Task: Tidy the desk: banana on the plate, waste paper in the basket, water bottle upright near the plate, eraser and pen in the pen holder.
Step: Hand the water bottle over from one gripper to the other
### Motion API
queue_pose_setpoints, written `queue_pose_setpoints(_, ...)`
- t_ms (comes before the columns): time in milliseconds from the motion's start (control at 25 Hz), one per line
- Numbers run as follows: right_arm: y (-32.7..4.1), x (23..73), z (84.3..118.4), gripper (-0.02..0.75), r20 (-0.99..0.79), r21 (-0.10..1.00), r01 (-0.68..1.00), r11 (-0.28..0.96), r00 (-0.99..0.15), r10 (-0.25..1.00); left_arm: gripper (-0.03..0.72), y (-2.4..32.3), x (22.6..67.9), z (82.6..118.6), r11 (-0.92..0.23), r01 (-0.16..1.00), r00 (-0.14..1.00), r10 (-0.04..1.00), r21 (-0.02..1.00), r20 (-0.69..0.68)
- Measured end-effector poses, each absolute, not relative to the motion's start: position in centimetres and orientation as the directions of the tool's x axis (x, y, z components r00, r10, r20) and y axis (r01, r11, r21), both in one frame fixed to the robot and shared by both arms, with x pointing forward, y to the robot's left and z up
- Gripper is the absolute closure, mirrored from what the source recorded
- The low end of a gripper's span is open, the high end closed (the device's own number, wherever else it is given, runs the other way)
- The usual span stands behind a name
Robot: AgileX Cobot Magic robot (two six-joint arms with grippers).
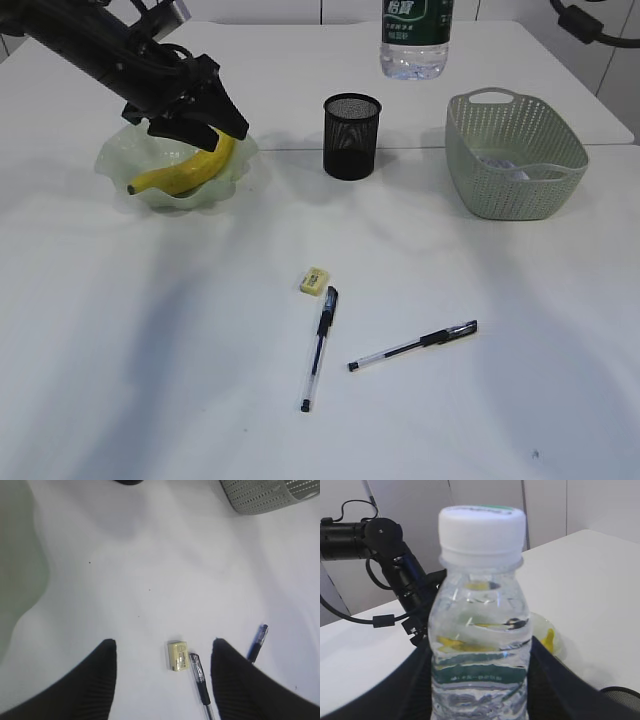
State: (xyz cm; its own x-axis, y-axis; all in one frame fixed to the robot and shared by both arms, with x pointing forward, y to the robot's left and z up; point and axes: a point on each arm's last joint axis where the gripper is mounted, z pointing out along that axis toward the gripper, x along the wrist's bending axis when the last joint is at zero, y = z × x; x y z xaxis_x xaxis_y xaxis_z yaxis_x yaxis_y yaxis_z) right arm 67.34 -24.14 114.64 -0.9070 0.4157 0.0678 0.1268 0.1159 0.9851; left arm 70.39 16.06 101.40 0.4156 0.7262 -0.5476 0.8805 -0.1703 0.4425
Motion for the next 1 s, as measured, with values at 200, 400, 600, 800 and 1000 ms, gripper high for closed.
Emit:
queue_pose_setpoints(200, -22.4, 67.1, 114.6, 0.378, 0.044, 0.986, 0.100, 0.130, -0.925, 0.376, 0.268, 16.1, 70.4, 101.4, -0.172, 0.876, 0.422, 0.725, 0.450, -0.544)
queue_pose_setpoints(400, -21.2, 66.9, 114.7, 0.378, 0.037, 0.988, 0.086, 0.126, -0.936, 0.350, 0.268, 16.1, 70.4, 101.4, -0.176, 0.874, 0.426, 0.724, 0.452, -0.542)
queue_pose_setpoints(600, -19.8, 66.6, 114.9, 0.378, 0.026, 0.992, 0.064, 0.110, -0.948, 0.318, 0.269, 16.1, 70.4, 101.4, -0.180, 0.871, 0.432, 0.724, 0.457, -0.538)
queue_pose_setpoints(800, -19.5, 66.5, 115.0, 0.378, 0.026, 0.992, 0.062, 0.107, -0.950, 0.310, 0.293, 16.1, 70.6, 101.5, -0.169, 0.865, 0.432, 0.730, 0.472, -0.531)
queue_pose_setpoints(1000, -19.4, 66.5, 115.0, 0.379, 0.027, 0.993, 0.061, 0.101, -0.951, 0.308, 0.327, 16.1, 70.7, 101.5, -0.170, 0.862, 0.436, 0.730, 0.478, -0.526)
